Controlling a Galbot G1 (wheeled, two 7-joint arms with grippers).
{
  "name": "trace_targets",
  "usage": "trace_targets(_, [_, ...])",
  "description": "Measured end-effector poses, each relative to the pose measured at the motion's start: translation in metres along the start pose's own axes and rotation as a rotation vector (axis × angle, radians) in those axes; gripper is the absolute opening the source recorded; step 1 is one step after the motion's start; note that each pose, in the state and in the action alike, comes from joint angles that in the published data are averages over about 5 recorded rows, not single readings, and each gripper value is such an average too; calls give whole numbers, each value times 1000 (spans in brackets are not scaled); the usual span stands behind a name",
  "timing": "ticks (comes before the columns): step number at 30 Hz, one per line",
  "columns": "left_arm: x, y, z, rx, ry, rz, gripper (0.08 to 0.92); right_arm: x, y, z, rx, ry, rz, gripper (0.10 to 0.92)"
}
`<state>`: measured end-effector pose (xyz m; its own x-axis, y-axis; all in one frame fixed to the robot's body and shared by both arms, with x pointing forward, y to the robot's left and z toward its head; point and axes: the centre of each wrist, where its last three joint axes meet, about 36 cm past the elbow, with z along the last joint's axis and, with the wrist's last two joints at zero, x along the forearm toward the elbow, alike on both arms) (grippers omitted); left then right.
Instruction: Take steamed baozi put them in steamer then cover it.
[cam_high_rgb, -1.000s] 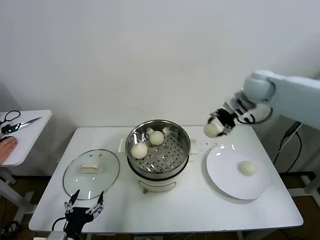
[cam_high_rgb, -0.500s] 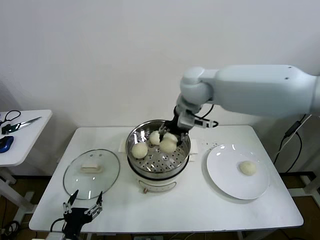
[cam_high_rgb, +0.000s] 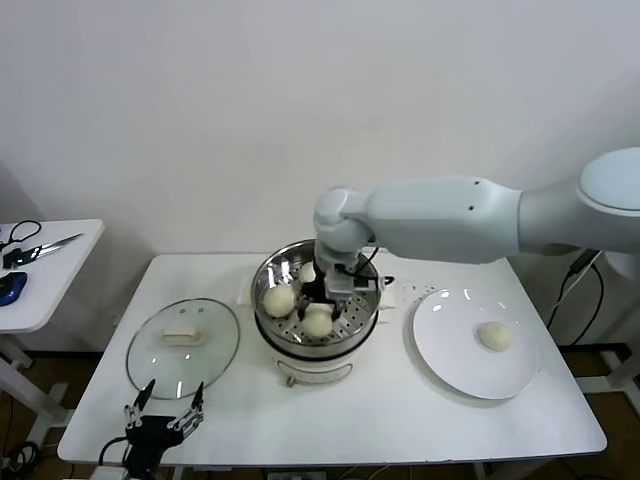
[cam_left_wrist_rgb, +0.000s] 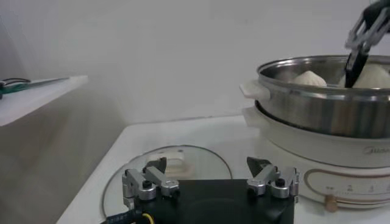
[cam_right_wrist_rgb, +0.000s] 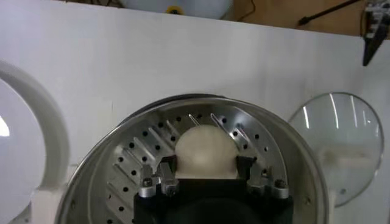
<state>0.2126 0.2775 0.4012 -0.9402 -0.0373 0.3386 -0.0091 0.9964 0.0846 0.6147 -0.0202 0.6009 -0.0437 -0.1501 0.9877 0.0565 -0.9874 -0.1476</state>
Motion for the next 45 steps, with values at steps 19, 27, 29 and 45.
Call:
trace_targets(19, [2, 0, -2, -3, -4, -4, 823, 53, 40, 32, -218, 5, 25, 823])
trace_targets(27, [1, -1, -4, -4, -15, -1, 823, 123, 159, 68, -672, 68, 23, 823])
trace_targets(29, [1, -1, -5, -3, -18, 1, 823, 129, 196, 69, -795, 75, 26, 823])
trace_targets(45, [-2, -3, -3, 7, -12, 7, 823, 59, 412, 17, -1428, 123, -14, 823])
